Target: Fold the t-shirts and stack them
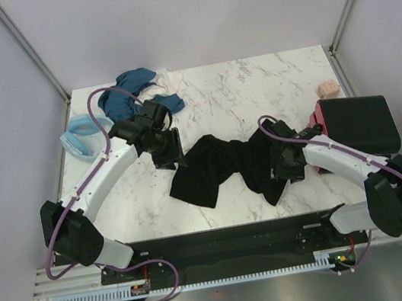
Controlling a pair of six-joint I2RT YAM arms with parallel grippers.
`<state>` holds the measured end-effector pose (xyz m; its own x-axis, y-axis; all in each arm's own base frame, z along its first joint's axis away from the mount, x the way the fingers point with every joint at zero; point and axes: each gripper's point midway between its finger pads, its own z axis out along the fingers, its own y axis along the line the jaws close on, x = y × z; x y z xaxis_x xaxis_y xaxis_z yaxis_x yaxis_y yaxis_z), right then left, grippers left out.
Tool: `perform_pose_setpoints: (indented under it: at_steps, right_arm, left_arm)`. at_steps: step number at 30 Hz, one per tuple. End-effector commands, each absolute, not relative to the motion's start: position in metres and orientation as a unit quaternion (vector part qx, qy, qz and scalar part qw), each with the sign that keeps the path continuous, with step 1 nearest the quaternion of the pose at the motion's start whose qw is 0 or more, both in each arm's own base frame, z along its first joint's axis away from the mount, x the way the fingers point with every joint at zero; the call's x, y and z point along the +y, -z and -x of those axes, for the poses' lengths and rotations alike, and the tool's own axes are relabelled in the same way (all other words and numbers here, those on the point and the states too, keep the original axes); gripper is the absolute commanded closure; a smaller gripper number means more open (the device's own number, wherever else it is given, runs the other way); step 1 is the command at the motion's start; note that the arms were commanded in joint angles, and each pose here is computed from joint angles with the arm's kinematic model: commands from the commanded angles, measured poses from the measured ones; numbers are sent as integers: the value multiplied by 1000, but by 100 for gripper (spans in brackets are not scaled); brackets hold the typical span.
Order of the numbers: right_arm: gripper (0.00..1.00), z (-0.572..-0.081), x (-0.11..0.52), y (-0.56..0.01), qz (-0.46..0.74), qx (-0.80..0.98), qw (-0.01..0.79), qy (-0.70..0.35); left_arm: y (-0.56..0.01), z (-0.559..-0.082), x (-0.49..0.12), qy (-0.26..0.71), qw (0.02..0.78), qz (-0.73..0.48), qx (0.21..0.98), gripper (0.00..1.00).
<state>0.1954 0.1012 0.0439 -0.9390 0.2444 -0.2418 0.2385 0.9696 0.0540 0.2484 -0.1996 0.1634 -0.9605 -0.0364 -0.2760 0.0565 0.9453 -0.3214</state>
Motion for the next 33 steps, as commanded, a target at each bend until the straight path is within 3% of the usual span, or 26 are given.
perform_pose_setpoints:
  at_steps: [1, 33]
  right_arm:
    - [41, -213, 109, -45, -121, 982, 143, -16]
    - [43, -269, 112, -54, -101, 977, 186, 27]
  left_arm:
    - [-176, -251, -206, 185, 160, -19, 969, 51]
    - [-176, -250, -209, 193, 156, -22, 968, 51]
